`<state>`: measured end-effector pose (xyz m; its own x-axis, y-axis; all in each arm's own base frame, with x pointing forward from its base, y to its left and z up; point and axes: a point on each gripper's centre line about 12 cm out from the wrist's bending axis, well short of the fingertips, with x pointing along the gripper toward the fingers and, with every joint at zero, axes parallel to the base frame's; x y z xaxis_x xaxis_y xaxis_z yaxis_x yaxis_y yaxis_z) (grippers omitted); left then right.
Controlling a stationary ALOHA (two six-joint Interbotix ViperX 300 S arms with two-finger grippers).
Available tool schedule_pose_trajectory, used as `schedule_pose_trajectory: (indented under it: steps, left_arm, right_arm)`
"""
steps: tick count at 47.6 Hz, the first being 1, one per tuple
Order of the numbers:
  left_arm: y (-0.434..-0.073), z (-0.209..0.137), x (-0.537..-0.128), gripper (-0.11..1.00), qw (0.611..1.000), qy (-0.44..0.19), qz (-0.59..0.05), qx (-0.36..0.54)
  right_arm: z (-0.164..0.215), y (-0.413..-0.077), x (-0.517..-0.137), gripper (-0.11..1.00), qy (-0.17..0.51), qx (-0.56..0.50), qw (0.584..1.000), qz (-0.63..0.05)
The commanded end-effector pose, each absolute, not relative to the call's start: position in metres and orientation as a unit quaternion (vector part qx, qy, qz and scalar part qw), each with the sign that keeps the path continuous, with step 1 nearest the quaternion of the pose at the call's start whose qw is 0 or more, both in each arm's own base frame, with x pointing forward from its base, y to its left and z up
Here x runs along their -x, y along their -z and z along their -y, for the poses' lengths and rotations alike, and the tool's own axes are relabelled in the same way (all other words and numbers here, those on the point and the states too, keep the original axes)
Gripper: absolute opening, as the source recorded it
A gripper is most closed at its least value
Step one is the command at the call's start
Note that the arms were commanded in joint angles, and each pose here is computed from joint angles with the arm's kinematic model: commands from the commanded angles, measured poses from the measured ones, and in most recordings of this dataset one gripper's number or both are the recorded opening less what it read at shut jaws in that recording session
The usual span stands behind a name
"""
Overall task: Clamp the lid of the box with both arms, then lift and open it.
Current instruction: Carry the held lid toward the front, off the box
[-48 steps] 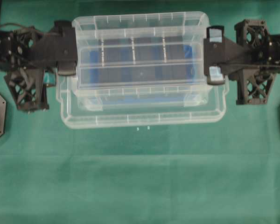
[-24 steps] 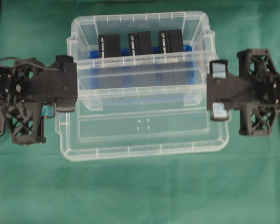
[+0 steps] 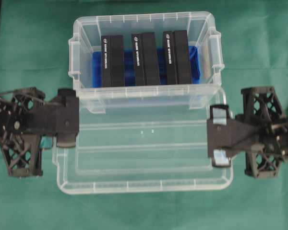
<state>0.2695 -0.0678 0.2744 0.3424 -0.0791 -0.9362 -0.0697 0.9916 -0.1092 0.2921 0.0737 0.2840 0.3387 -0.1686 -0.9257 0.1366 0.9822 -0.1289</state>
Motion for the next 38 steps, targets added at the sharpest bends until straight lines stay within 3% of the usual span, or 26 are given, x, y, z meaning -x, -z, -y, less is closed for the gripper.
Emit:
schedule_pose_trajectory:
  steps: [1,24,38]
  left_arm:
    - [-0.300,0.071,-0.283,0.02,0.843,0.005,-0.532,0.075]
    - [-0.290,0.080,-0.291,0.02,0.837,0.010,-0.544,0.068]
    - [-0.264,0.083,-0.298,0.02,0.832,0.009,-0.550,0.069]
  right_arm:
    - [-0.080,-0.306,-0.303,0.00,0.095,0.005,0.841,-0.533]
    - [-0.093,-0.298,-0.305,0.00,0.101,0.001,0.835,-0.542]
    - [-0.099,-0.269,-0.314,0.00,0.092,0.009,0.828,-0.553]
